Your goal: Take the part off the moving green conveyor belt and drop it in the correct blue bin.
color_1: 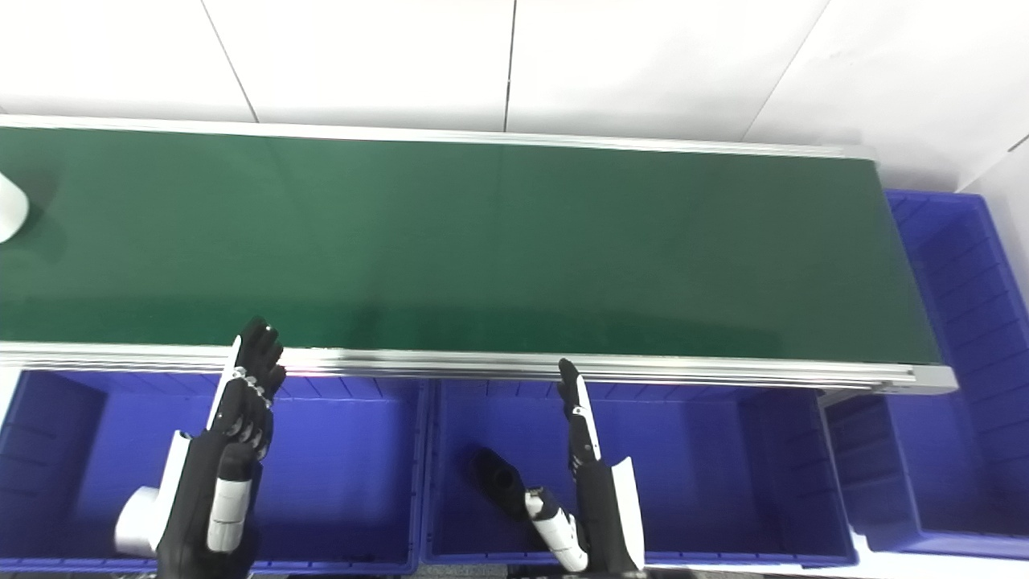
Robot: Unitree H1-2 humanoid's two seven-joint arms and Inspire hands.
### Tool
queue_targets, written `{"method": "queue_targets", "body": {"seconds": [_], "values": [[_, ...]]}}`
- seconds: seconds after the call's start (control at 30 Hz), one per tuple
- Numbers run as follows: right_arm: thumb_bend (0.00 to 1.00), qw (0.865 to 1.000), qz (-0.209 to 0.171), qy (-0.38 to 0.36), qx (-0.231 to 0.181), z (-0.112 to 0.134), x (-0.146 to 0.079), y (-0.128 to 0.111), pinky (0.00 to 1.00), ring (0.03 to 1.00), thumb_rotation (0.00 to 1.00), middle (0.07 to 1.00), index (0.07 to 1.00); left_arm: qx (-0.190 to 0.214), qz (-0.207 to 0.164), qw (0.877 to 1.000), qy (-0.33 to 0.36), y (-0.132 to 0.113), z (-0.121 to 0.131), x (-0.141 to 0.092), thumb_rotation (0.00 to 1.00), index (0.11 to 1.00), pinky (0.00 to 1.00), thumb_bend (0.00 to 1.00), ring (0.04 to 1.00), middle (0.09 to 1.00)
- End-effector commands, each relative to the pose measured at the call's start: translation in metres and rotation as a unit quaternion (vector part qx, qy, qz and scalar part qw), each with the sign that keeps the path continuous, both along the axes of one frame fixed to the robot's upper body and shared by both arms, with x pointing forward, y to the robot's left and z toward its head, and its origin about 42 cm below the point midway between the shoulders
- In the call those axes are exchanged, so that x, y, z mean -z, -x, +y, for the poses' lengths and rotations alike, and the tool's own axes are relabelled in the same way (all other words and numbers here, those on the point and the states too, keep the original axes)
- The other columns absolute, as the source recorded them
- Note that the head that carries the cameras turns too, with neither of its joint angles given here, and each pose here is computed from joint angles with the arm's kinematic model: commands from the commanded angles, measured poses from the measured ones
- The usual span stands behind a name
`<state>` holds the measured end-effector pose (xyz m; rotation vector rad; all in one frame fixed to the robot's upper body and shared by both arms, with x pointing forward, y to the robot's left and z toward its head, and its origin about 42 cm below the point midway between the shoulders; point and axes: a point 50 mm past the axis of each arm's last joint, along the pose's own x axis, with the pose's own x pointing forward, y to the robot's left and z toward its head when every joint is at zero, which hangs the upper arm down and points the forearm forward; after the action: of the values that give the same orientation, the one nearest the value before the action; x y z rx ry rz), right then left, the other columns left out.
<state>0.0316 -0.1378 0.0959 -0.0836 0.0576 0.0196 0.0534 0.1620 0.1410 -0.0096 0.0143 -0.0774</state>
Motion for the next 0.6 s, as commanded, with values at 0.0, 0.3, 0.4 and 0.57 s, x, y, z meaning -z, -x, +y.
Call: {"method": "queue_targets", "body": {"seconds": [0.0,0.3,0.4,0.57], "values": [[0.86,0.997,-0.047,-0.06,0.021,0.0186,-0.0317,-0.0109,1.0,0.991,1.0,0.998,1.0,0.0,-0.012,1.0,0.006,0.0036,-0.001,-0.0087,0.94,1.0,1.0,0.76,1.0,1.0],[0.86,0.997,-0.046,-0.061,0.021,0.0186,-0.0285,-0.0108,1.0,0.989,1.0,0.998,1.0,0.006,-0.003,1.0,0.007,0.0038,-0.0014,-0.0076,0.94,1.0,1.0,0.78,1.0,1.0],[0.87,0.997,-0.042,-0.059,0.02,0.0187,-0.0269,-0.0095,1.0,0.99,1.0,0.998,1.0,0.007,0.001,1.0,0.01,0.0048,-0.0015,-0.0066,0.94,1.0,1.0,0.76,1.0,1.0],[0.87,0.998,-0.04,-0.053,0.017,0.0177,-0.0246,-0.0069,1.0,0.987,1.0,1.0,1.0,0.01,0.009,1.0,-0.003,0.0088,0.0004,-0.004,0.95,1.0,1.0,0.77,1.0,1.0]]}}
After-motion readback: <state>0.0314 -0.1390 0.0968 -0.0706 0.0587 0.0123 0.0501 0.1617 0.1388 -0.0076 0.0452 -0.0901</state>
